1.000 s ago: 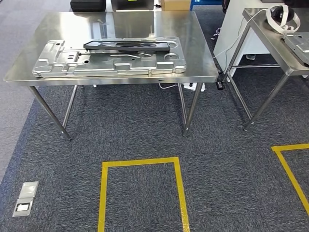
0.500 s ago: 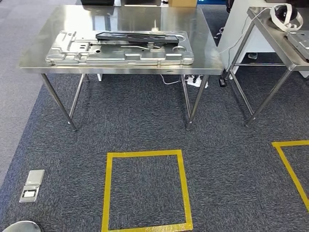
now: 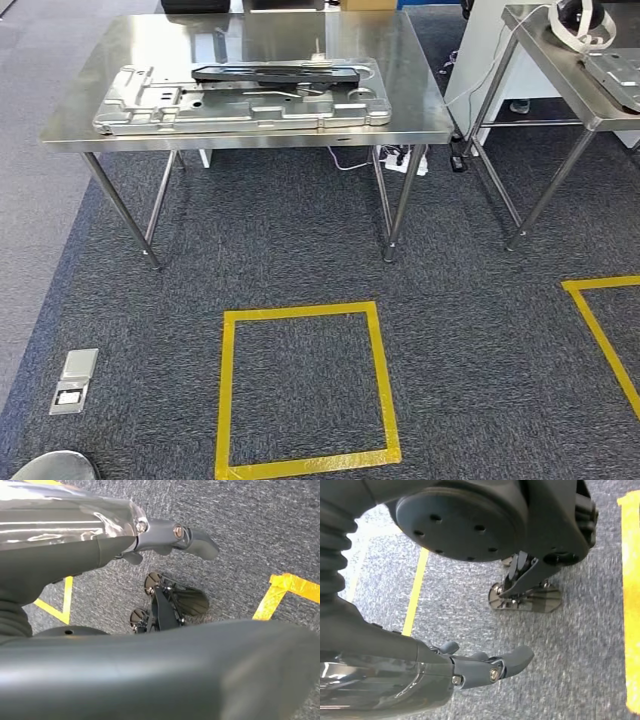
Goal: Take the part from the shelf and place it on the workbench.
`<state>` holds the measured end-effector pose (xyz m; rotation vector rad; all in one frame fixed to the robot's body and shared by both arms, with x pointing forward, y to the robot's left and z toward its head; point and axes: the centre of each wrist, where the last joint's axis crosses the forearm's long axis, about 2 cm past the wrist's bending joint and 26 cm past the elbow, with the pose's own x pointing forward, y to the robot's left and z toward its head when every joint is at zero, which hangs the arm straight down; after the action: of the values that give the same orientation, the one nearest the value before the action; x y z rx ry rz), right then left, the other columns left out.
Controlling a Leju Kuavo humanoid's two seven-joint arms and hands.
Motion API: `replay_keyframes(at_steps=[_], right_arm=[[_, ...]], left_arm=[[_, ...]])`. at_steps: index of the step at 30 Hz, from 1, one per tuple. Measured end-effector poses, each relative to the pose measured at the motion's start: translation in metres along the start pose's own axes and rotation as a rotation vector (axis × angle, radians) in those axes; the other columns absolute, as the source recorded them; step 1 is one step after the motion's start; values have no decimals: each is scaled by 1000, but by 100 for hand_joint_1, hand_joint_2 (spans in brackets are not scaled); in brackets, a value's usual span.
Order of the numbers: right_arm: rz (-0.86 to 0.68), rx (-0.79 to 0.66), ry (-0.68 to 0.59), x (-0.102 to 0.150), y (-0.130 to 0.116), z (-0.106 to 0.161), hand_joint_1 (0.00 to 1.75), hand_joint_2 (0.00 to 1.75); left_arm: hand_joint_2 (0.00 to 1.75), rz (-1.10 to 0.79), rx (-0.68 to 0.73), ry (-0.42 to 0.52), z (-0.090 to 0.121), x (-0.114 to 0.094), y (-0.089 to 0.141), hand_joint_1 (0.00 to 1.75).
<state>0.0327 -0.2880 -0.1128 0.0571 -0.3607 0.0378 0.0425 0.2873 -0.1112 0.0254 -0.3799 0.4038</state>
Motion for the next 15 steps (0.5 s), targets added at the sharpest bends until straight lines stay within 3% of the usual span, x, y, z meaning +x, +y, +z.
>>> replay_keyframes(at_steps=[15], right_arm=[[-8, 16, -2, 1, 1, 0, 0, 175]], left_arm=[[175, 1, -10, 12, 1, -4, 1, 0]])
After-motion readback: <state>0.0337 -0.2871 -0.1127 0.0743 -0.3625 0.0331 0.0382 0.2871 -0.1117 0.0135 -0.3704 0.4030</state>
